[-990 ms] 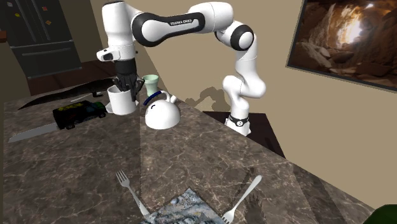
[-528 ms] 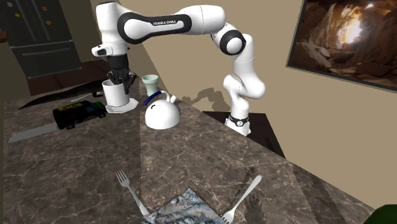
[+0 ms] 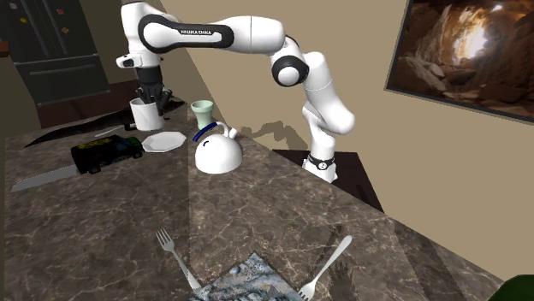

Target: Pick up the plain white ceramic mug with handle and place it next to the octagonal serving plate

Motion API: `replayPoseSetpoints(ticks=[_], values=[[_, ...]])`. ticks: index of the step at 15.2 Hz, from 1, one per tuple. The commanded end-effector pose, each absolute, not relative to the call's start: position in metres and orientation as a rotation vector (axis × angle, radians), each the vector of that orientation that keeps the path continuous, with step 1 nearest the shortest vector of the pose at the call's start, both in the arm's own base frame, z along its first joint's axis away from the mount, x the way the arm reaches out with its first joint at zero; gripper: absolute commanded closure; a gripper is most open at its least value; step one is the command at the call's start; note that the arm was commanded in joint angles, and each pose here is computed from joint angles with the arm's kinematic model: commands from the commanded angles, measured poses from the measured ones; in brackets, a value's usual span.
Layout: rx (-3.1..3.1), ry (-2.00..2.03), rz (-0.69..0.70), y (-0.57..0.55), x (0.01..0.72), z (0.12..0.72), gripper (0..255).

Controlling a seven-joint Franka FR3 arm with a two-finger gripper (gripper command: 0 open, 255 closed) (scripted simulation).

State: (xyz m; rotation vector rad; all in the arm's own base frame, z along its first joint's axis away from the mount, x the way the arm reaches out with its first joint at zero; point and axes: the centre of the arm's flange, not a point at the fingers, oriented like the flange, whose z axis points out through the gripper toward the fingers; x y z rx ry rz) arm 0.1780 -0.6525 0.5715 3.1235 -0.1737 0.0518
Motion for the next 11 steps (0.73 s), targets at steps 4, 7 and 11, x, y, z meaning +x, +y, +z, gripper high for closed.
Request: replayPoseSetpoints(ticks=[4,7,11], values=[[3.124,-0.171,0.053,-0.680,0.149,0.562,255],[3.124,-0.171,0.053,-0.680,0.149,0.546,255],[3.124,-0.171,0.053,-0.680,0.149,0.525,255]])
